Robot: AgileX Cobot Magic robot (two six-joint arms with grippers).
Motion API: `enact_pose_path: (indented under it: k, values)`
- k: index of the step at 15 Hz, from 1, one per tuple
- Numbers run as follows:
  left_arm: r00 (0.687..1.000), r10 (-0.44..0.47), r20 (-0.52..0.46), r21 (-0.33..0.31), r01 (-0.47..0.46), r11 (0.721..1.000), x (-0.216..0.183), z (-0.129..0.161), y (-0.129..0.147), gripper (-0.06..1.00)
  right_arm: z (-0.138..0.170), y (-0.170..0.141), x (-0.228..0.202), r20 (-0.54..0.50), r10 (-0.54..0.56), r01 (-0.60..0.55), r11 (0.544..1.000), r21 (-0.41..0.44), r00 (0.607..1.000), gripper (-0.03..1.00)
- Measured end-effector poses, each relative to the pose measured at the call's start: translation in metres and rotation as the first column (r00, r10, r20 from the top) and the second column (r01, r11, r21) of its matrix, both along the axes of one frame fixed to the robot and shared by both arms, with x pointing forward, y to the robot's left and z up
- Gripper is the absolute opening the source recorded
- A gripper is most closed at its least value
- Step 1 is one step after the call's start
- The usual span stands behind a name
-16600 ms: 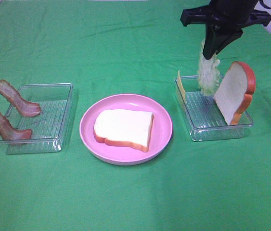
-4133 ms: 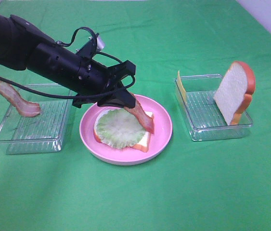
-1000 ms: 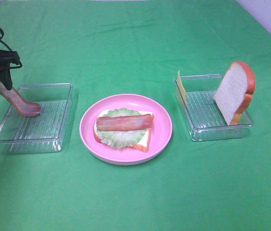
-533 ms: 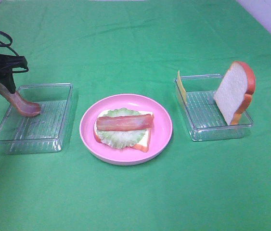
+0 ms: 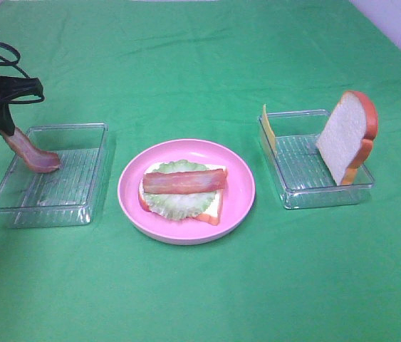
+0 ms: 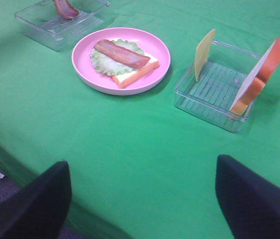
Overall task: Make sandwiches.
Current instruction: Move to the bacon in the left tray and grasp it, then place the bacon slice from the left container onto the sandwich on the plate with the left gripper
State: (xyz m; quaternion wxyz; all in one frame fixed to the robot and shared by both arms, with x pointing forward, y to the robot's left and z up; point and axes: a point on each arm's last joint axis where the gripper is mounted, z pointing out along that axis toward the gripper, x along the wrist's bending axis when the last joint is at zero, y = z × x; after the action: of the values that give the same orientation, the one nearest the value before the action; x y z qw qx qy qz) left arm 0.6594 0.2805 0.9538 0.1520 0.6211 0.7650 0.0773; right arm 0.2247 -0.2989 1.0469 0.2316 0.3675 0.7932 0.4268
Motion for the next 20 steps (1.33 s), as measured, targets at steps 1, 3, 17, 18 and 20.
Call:
enact_pose_path:
  k: [1,3,17,18,20]
  values:
    - [1.000,0.000,0.000,0.000,0.000,1.000,0.000,0.000,0.000,0.00,0.000,0.000,0.000,0.000,0.000,0.000,1.000,0.000,1.000,0.75]
    - [1.000,0.008,-0.002,-0.017,-0.008,1.000,0.000,0.001,-0.001,0.00,0.000,0.000,0.000,0.000,0.000,0.000,1.000,0.000,1.000,0.75]
    - [0.949,-0.272,0.162,-0.565,0.315,0.762,-0.005,0.053,-0.125,0.00,0.000,0.000,0.000,0.000,0.000,0.000,1.000,0.000,1.000,0.75]
    - [0.935,-0.309,0.174,-0.577,0.351,0.737,-0.010,0.055,-0.142,0.00,0.000,0.000,0.000,0.000,0.000,0.000,1.000,0.000,1.000,0.75]
    - [0.907,-0.373,0.193,-0.580,0.412,0.703,-0.023,0.056,-0.174,0.00,0.000,0.000,0.000,0.000,0.000,0.000,1.000,0.000,1.000,0.75]
